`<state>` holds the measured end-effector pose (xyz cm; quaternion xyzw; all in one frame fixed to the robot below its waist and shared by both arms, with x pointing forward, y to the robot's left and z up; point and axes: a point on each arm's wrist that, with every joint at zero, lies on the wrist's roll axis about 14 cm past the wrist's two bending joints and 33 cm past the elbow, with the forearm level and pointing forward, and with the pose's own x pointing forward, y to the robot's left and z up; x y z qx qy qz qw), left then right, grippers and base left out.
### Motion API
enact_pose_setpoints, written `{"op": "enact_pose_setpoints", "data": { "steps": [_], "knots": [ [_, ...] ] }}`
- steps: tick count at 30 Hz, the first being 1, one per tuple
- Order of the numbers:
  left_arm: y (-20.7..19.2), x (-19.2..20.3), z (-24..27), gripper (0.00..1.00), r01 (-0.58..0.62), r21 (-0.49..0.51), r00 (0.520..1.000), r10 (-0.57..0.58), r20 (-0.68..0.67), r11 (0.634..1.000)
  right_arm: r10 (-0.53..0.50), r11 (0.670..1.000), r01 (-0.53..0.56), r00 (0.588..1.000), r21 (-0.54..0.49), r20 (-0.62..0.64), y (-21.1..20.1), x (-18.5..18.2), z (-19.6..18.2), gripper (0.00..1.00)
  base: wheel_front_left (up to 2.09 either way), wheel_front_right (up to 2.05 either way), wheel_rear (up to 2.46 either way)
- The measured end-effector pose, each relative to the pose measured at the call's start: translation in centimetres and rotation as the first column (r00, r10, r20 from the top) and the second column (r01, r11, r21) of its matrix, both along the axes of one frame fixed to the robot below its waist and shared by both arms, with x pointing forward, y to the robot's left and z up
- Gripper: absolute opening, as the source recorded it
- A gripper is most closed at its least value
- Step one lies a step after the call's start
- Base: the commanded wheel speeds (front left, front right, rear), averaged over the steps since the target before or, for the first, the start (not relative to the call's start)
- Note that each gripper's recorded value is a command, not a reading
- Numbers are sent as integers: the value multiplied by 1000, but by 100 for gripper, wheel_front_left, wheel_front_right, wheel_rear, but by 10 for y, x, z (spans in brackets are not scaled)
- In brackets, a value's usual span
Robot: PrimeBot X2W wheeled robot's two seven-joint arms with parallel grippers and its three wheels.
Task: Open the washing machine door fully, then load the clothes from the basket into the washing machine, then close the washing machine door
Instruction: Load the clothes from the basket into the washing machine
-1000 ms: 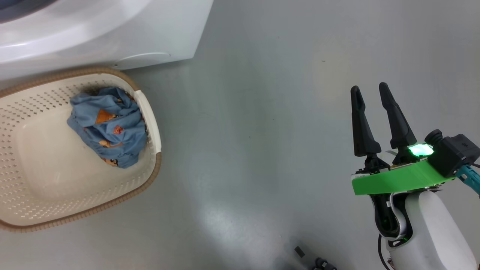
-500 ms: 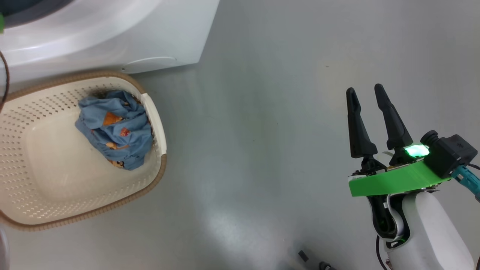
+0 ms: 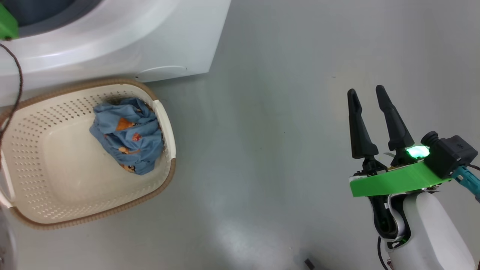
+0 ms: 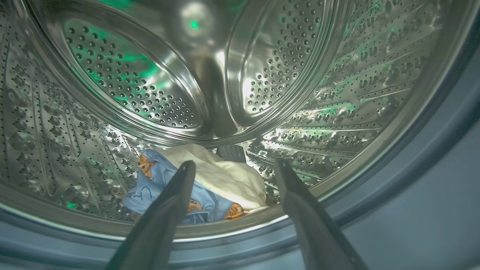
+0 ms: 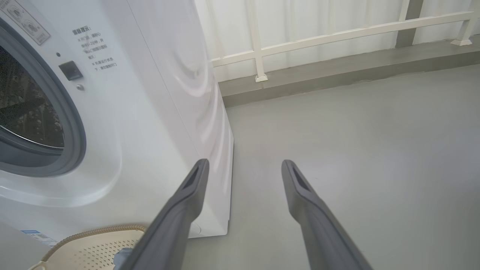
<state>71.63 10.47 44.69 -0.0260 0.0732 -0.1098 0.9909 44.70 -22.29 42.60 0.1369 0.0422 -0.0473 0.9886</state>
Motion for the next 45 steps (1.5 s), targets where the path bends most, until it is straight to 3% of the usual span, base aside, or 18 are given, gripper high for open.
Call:
{"op": "enact_pose_setpoints", "data": {
  "steps": [10,26,45],
  "knots": [
    [-2,-29,12,100,5,-61,998,-1,63,998,7,1000,-6,999,-25,34,1,0,14,100,0,0,0],
    [20,-106,19,100,-57,-136,992,72,107,989,30,999,-26,996,-38,87,3,-9,38,100,0,0,0],
    [60,-195,25,100,-137,-86,981,147,125,987,40,999,-37,994,-35,98,5,-32,47,100,0,0,0]
  ]
}}
